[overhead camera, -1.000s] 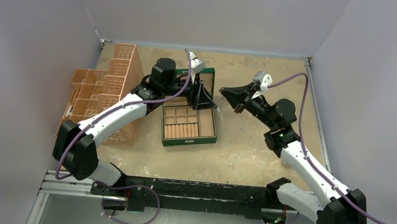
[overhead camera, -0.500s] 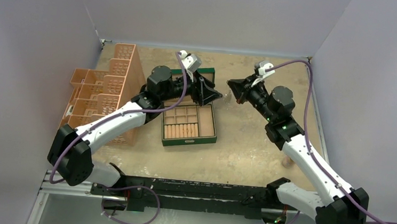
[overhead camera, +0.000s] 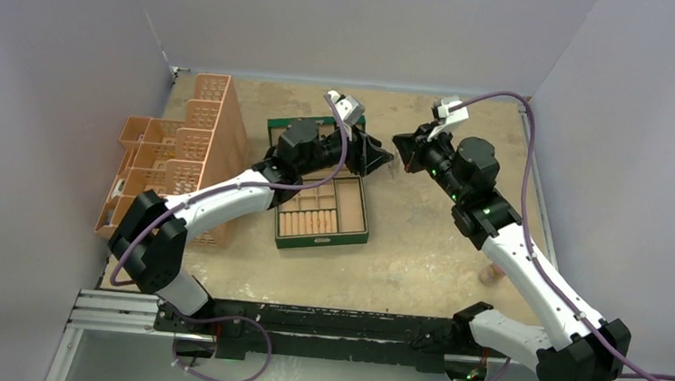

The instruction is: Organize the mixed jewelry

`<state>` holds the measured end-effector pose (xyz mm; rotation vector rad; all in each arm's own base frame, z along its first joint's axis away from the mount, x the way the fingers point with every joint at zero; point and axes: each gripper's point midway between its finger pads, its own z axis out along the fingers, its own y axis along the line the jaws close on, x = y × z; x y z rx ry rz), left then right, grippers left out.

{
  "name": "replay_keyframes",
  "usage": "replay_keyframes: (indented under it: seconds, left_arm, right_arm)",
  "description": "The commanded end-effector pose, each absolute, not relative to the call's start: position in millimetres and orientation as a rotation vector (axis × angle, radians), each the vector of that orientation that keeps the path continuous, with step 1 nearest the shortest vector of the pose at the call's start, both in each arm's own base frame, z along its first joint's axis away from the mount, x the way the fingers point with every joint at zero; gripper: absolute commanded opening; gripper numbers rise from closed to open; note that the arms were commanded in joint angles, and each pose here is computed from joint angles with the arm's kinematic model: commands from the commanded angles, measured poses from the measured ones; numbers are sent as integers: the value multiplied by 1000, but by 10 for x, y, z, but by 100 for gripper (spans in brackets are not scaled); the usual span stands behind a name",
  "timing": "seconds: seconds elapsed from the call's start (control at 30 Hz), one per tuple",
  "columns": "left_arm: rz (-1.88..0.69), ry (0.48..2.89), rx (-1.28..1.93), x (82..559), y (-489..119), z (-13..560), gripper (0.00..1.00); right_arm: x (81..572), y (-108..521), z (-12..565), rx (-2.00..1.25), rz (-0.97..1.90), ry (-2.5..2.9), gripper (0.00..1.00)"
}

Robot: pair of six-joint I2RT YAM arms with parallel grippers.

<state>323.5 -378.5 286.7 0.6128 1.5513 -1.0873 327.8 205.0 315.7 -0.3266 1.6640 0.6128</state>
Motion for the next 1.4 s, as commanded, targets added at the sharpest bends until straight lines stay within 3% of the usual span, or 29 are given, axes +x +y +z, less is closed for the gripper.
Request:
replay_keyframes:
  seconds: [0.0,0.1,0.37,0.57,0.87,1.13,1.2,1.37]
  left_arm:
    - [-1026,1384,572,3393,-3880,3340,48]
    - [-966,1375,552,3470,-3927,3348,46]
    - [-836,1407,483,3659,-3871,3299,27]
    - [-781,1419,487,3684,-3810,3236,27]
    - [-815,1433,550,3695,-3966,3086,39]
    - [-790,1469,525,3799,-3989,2956,41]
    - [-780,1476,518,3815,-3977,2943,37]
    - [-755,1492,502,3795,-3895,2956,15]
  right_arm:
    - [3288,2030,3438,-294,612,1618,0]
    - [3289,2033,3424,-288,615,1627,0]
    - [3300,2018,3396,-267,613,1638,0]
    - [3323,1991,3434,-235,607,1634,0]
    - [3299,2048,3473,-236,653,1632,0]
    - [3282,2054,3548,-206,682,1623,0]
    - [3279,2050,3555,-199,684,1624,0]
    - [3310,2017,3477,-163,670,1662,0]
